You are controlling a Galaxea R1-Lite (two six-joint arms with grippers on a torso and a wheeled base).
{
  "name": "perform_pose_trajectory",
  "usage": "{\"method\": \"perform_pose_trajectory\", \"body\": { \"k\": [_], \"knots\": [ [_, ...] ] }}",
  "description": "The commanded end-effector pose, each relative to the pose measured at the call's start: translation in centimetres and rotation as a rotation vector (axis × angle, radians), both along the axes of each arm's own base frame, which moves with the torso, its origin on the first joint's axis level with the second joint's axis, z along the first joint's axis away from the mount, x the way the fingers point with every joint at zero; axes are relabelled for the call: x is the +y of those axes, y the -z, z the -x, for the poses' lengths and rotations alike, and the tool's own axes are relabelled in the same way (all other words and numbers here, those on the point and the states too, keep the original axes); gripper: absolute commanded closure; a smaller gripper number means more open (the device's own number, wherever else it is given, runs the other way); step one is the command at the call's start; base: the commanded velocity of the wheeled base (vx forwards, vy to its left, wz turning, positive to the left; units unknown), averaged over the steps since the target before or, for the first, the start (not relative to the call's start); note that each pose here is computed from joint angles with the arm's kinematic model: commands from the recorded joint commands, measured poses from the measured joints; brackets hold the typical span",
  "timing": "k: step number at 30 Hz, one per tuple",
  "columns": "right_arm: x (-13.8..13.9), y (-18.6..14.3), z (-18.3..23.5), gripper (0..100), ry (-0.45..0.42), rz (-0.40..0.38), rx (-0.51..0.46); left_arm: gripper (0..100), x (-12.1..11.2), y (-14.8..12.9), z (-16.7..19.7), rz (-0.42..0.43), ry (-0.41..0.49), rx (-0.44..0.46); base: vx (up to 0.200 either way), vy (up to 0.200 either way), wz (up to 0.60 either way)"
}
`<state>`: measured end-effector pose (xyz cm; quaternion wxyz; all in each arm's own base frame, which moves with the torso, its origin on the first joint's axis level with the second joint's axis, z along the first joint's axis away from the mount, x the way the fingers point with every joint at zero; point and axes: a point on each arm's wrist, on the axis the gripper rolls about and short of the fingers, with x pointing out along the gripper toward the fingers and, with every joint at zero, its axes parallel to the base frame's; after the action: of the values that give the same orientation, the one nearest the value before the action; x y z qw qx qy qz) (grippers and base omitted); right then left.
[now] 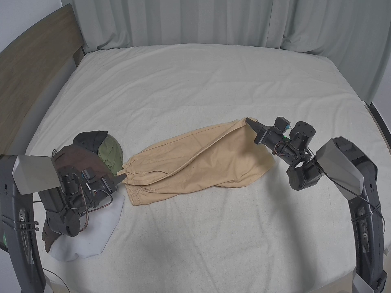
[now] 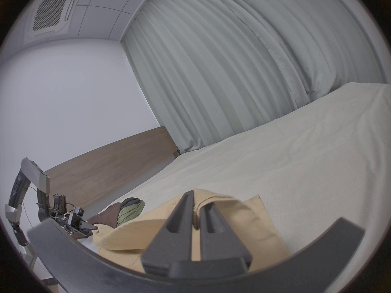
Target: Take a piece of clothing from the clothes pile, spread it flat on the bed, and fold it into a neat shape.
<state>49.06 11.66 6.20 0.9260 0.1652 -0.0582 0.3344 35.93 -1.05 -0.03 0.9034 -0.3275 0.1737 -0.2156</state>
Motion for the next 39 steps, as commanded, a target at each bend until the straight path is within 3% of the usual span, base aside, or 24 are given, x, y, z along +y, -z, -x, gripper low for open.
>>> {"method": "perform_pose_trajectory", "body": {
  "k": [1,9,25,39],
  "knots": [
    [0.1,0.1,-0.2,0,0.002,0.006,-0.002,0,0.0,0.3,0.0,0.002,-0.002,0.007,0.000,0.000,0.00],
    [0.4,0.0,-0.2,0,0.012,0.007,-0.005,0,0.2,-1.1,-1.2,0.167,-0.090,0.033,0.000,0.000,0.00],
    [0.5,0.8,0.3,0,0.018,0.028,-0.002,0,0.7,-1.4,-1.5,0.171,-0.108,0.018,0.000,0.000,0.00],
    [1.4,1.9,2.3,0,-0.006,0.036,0.035,0,0.6,-6.5,-0.1,0.207,-0.093,-0.079,0.000,0.000,0.00]
  ]
}}
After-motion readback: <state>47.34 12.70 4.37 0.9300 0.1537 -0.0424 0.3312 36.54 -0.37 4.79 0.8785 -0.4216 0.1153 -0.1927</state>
